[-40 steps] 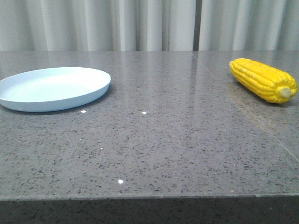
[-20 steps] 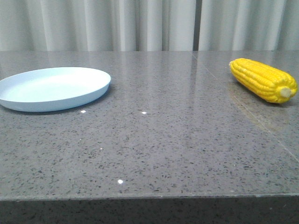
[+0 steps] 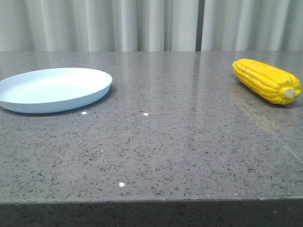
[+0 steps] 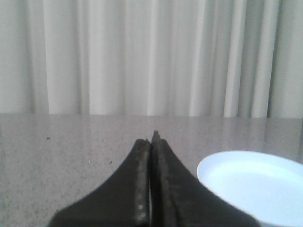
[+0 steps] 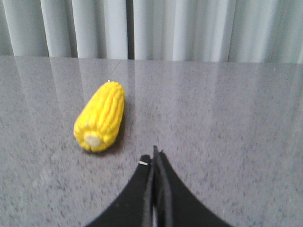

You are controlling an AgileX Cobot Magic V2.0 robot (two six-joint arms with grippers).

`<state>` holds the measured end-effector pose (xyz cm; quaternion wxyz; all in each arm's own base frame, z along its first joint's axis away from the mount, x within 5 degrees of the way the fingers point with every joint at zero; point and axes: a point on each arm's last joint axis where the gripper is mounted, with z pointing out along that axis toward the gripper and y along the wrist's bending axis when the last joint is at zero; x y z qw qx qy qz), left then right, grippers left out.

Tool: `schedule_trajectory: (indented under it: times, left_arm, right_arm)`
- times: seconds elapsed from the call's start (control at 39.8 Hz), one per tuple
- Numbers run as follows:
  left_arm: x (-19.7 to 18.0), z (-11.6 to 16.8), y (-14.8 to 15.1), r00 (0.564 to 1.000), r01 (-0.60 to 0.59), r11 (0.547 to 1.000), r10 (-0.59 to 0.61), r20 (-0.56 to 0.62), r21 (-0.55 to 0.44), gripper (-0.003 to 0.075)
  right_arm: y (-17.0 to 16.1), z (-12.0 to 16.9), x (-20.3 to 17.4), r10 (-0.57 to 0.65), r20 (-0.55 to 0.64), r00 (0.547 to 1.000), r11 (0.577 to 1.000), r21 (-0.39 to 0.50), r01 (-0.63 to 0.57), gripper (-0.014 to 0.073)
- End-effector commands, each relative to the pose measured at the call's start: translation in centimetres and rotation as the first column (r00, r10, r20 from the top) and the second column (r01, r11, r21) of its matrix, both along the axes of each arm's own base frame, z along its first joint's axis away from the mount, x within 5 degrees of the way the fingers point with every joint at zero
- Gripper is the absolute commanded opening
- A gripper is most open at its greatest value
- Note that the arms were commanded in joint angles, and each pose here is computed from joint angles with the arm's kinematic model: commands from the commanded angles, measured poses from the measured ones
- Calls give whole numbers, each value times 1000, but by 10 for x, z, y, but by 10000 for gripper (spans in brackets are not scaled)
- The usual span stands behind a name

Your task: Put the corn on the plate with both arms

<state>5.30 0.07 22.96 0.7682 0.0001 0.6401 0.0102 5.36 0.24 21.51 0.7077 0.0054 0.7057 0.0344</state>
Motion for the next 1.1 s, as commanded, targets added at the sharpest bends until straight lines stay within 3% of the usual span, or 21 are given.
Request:
schedule_trajectory:
  times: [0.0, 0.18, 0.3, 0.63, 0.75, 0.88, 0.93, 1.0, 1.08]
  left_arm:
    - [-11, 42, 0, 983, 2, 1000, -3, 183, 5, -20]
    - [-3, 86, 0, 996, -8, 999, 5, 89, 33, -20]
    - [19, 106, 0, 1000, -14, 998, 13, 9, 68, -20]
    - [41, 115, 0, 999, -9, 998, 12, -42, 69, -6]
    - [41, 115, 0, 999, -9, 998, 12, -42, 69, 162]
    - [41, 115, 0, 999, -9, 998, 11, -36, 69, 459]
    - [41, 115, 0, 999, -9, 998, 11, -36, 69, 529]
    - [41, 115, 0, 999, -9, 998, 11, -35, 69, 571]
    - [41, 115, 0, 999, -9, 998, 11, -35, 69, 566]
  right_arm:
    - [-1, 43, -11, -3, 136, 991, 1000, -18, 5, -60]
    - [0, 93, -13, 3, 24, 1000, 1000, -23, -3, -60]
    - [1, 122, 6, 4, -38, 999, 1000, -23, -5, -60]
    - [3, 139, 37, 23, -100, 995, 999, 32, -20, -24]
    - [3, 140, 37, 22, -97, 995, 999, 30, -20, 159]
    - [3, 140, 37, 22, -97, 995, 999, 30, -20, 433]
    - [3, 140, 37, 22, -97, 995, 999, 30, -20, 506]
    - [3, 140, 37, 22, -97, 995, 999, 30, -20, 571]
    - [3, 140, 37, 22, -97, 995, 999, 30, -20, 572]
